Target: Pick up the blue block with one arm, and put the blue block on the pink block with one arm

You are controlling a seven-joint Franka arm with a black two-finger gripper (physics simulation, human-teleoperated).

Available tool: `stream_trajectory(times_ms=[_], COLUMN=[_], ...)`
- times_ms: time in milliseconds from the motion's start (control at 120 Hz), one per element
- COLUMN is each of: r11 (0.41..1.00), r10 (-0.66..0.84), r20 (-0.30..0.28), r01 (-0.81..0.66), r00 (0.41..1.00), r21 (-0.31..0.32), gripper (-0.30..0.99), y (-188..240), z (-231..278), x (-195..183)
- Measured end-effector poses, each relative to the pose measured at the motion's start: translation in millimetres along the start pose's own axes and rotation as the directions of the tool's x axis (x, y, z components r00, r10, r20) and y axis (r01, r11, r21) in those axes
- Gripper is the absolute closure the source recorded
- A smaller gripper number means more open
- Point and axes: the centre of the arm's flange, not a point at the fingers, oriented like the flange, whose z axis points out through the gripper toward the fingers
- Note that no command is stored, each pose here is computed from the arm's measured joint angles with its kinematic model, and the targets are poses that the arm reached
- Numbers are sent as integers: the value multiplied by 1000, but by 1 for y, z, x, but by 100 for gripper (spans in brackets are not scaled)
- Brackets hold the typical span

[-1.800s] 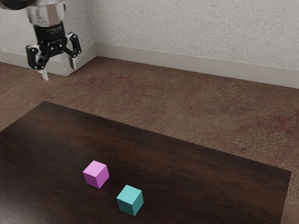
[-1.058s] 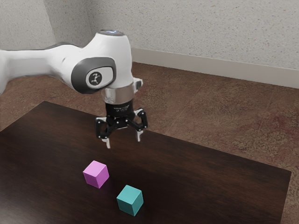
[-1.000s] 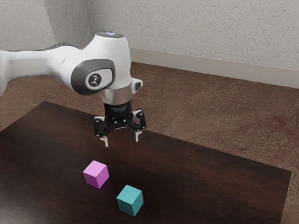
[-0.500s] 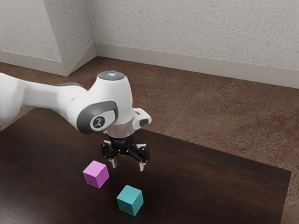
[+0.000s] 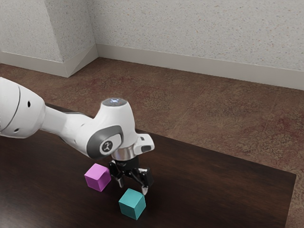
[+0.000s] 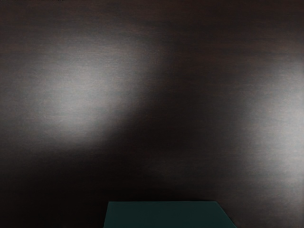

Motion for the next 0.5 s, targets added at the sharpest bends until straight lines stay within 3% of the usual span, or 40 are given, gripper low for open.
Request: stream_trajectory(times_ms=[500], r11=[994], r10=[105], r20=[11], r01=[-105], r00=[994], r21=[-21], gripper=[0], y=[-4], z=[19], x=[-21])
